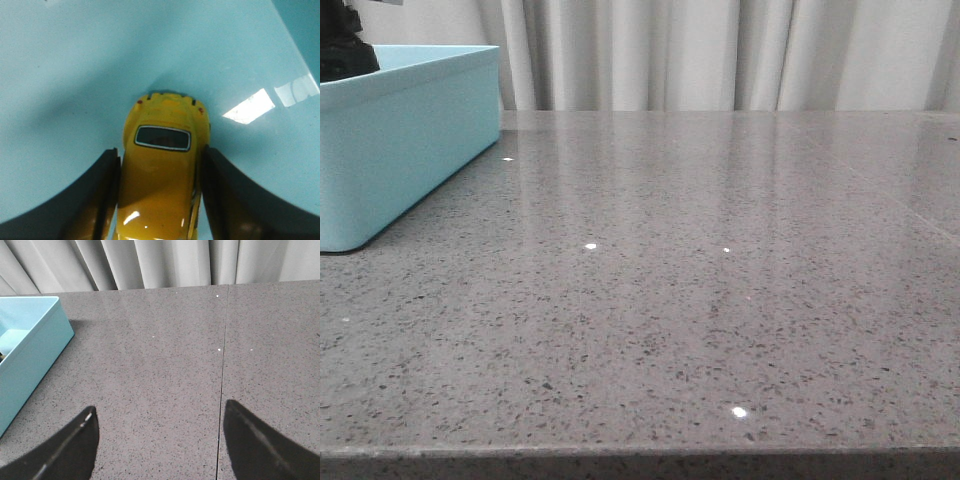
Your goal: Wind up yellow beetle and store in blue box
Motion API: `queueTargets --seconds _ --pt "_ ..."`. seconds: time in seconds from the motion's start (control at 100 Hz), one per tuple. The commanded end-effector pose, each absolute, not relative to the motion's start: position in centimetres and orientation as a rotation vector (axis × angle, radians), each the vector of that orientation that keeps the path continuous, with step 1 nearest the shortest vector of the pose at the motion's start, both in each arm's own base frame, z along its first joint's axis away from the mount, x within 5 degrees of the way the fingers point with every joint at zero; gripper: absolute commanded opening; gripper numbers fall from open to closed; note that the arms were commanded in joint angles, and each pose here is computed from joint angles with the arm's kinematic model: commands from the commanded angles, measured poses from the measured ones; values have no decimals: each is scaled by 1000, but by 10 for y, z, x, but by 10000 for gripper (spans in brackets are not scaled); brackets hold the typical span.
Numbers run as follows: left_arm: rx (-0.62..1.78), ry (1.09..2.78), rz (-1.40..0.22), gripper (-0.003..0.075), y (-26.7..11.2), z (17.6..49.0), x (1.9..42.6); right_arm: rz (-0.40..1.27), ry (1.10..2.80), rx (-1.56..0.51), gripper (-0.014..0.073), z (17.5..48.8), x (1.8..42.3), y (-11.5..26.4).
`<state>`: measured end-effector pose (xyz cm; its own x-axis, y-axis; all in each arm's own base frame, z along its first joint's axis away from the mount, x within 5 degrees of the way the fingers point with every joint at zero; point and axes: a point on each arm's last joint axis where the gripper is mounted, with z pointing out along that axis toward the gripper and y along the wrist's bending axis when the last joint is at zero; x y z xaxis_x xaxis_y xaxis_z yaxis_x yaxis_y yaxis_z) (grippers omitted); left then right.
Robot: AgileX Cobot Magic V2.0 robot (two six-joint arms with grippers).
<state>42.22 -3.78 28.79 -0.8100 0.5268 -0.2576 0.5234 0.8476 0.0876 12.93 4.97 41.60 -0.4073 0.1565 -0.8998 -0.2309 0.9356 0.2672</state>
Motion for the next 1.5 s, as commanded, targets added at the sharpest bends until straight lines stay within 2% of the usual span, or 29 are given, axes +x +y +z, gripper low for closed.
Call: queueTargets --seconds 0.0,0.09,0.16,0.4,0.54,0.66,0.8,0.92,0.99,1.18,1.49 --pt "769 2683 13 295 -38 319 413 437 1836 -70 529 431 128 49" --pt "772 2681 14 382 -38 321 413 437 1836 -70 529 431 128 49" --pt "769 2669 17 405 -38 325 413 437 1836 -70 529 431 128 49" --pt "755 2609 30 394 -38 348 406 437 1837 -70 529 431 128 49" --pt "699 2545 -50 304 -40 374 391 418 1840 -91 523 430 128 49" --pt "674 2468 -126 168 -44 401 373 407 1842 -103 410 430 126 48" --pt "648 2406 -159 -14 -45 426 348 401 1843 -108 169 429 119 45" --pt "627 2391 -165 -19 -44 436 325 403 1829 -109 -1 426 111 42" --pt "627 2390 -165 -19 -43 438 311 404 1826 -109 -70 422 106 40" --pt "613 2376 -171 -19 -41 435 271 405 1822 -108 -66 408 92 34" --pt "498 2195 -203 -19 -38 412 196 360 1786 -126 -66 380 74 23"
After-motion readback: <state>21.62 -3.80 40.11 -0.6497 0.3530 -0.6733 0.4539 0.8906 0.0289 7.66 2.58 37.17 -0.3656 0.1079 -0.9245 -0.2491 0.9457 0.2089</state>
